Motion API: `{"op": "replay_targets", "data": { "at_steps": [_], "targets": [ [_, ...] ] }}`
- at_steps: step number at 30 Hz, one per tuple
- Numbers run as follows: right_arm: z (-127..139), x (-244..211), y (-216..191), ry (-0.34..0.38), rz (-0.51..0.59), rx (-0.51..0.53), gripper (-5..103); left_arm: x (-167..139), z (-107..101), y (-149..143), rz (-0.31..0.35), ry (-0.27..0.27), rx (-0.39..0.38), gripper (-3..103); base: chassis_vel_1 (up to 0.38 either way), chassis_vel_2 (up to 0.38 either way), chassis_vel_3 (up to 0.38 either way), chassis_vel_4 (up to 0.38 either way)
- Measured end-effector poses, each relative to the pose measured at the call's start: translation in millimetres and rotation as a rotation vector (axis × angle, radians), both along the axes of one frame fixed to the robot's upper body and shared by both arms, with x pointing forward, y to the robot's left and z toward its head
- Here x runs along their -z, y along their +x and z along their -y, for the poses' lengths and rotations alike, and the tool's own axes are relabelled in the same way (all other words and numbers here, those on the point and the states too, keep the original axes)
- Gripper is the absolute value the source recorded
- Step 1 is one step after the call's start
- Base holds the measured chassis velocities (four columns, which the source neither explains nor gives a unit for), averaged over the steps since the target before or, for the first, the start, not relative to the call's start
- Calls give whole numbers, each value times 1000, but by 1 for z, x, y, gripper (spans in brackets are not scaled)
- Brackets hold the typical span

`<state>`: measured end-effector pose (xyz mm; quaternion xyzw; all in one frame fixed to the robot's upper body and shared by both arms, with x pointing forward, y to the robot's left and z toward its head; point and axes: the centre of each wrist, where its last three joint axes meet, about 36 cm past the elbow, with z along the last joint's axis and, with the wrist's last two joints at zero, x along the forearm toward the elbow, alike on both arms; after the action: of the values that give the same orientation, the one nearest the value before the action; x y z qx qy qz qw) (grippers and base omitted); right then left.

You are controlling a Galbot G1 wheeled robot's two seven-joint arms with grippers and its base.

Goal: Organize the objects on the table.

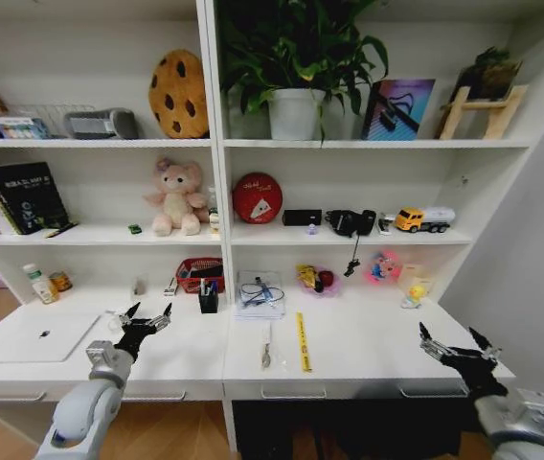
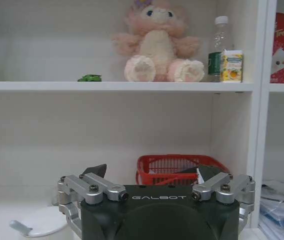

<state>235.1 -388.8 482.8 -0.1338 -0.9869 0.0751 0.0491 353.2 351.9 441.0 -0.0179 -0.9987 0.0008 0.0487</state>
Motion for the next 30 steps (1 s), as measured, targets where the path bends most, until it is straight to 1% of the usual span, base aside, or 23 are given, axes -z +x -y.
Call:
{"op": "replay_targets", "data": {
  "at_steps": [10,30],
  "targets": [
    [0,0,0,0,0,0,100,0,0,0,0,0,0,100,266,270,-276,-275],
    [0,0,0,0,0,0,100,0,0,0,0,0,0,100,360,355,-359,-350]
  ]
}}
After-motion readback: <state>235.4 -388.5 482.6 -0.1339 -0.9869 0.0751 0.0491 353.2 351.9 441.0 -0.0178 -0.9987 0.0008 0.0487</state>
